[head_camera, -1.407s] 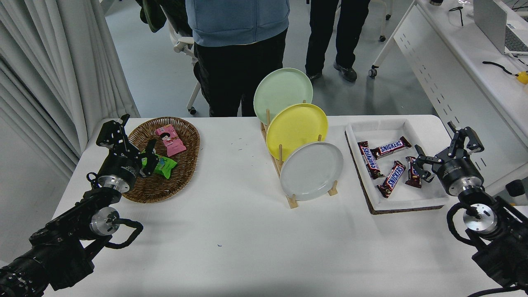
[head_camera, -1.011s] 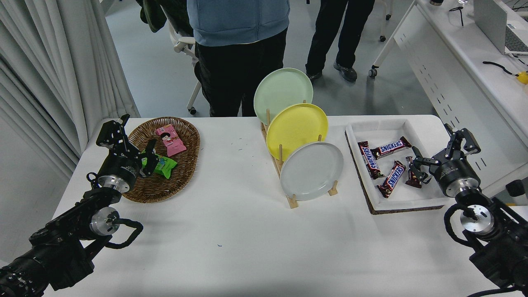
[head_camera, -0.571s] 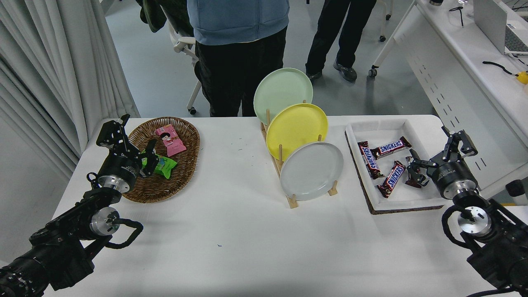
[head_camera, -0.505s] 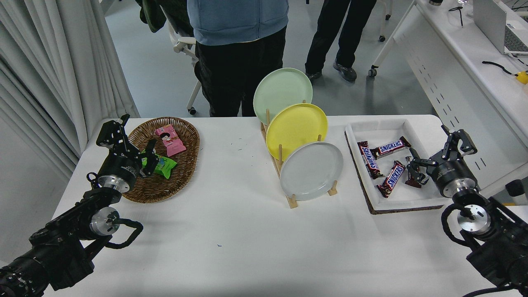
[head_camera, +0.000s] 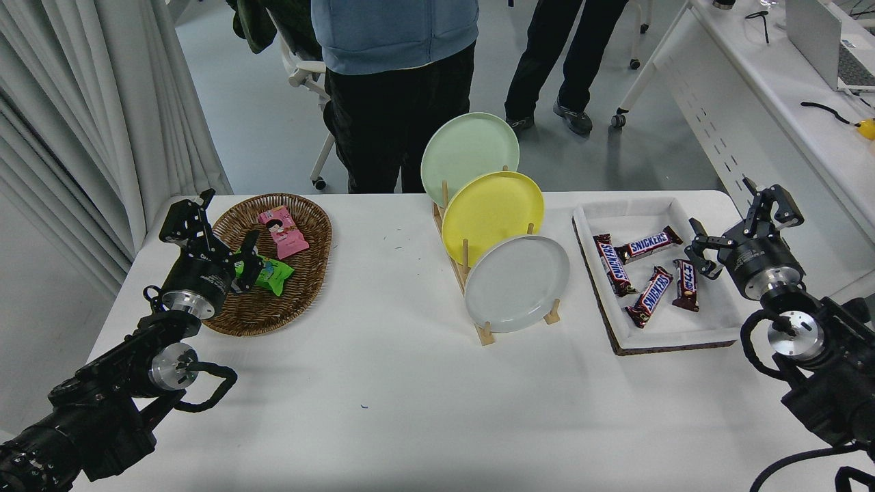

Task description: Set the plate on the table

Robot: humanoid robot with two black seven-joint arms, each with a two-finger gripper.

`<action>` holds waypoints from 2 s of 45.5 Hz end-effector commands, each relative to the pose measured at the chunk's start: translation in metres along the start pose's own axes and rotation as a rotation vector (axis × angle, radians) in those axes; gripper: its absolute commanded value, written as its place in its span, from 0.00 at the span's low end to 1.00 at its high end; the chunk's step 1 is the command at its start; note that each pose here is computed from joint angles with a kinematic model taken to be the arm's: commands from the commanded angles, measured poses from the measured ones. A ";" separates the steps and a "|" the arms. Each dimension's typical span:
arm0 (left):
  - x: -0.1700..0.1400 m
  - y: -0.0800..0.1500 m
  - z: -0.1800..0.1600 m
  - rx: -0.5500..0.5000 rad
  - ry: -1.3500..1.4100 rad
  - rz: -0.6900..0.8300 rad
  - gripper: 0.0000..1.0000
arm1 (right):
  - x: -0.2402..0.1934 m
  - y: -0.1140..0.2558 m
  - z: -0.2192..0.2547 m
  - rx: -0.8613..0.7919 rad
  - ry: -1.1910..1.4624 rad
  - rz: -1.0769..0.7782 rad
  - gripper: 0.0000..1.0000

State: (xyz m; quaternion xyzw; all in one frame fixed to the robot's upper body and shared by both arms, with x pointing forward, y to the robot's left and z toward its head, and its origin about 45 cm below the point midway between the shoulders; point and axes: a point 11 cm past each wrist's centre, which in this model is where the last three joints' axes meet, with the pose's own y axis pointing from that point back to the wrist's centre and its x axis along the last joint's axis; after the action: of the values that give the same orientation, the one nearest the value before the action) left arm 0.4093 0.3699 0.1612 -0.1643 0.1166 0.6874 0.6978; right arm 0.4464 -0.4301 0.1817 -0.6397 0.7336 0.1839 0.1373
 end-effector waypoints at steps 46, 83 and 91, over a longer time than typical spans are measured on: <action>0.000 0.000 -0.001 0.001 0.001 0.000 1.00 | -0.051 0.008 -0.113 -0.283 0.706 -0.535 1.00; 0.000 0.000 0.000 0.000 0.000 0.000 1.00 | -0.115 0.001 -0.090 -0.248 0.722 -0.534 1.00; 0.000 0.000 0.000 0.000 0.000 0.000 1.00 | -0.119 0.010 -0.063 -0.301 0.608 -0.510 1.00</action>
State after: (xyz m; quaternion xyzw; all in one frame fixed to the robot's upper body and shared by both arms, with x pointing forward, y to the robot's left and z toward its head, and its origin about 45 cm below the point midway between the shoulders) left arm 0.4093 0.3698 0.1612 -0.1644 0.1167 0.6873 0.6978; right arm 0.4643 -0.3716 0.3127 -0.8453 0.5104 0.0011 -0.1580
